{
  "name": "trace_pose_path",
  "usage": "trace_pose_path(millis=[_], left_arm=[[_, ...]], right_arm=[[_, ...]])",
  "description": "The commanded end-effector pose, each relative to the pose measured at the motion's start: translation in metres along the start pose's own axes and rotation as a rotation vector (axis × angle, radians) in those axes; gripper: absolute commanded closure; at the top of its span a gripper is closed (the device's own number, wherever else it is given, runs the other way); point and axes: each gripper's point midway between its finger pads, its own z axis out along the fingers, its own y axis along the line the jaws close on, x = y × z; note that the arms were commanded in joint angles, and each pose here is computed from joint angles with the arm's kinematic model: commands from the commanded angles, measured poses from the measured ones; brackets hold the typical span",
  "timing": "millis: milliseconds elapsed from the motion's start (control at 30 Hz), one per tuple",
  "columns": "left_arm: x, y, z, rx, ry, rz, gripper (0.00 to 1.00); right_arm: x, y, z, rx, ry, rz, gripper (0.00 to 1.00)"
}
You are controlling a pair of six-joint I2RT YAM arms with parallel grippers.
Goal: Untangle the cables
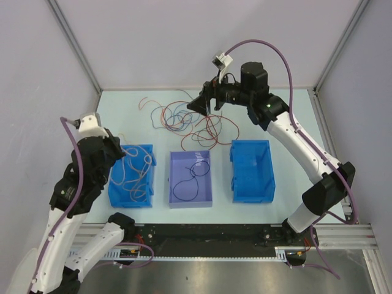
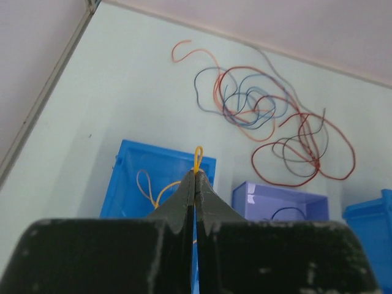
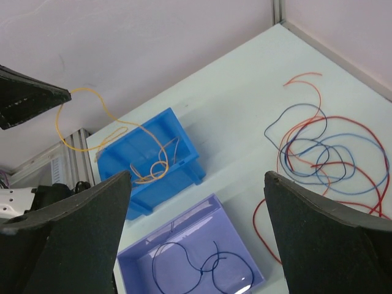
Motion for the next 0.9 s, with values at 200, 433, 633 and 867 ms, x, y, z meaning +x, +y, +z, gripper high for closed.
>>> trace_pose_path(millis=[200,433,633,867], left_arm=[[0.028,0.015,0.008,-0.073,0.034,-0.023,1.0],[0.017,0.02,0.01,-0.12,0.011,-0.016,1.0],[0.021,0.025,0.011,-0.148,0.015,-0.031,0.69],[0.023,0.024,0.009,-0.134,0.011,-0.037,0.31]], right_arm=[[0.001,0.003,0.003,-0.009,-0.018,0.016,0.06],[0.005,0.002,0.005,-0.008,-0.009,0.021,0.06],[0.008,-0.001,0.007,0.0,0.002,0.024,0.06],[0.009,-0.003,0.012,-0.006,0.003,0.028,0.06]])
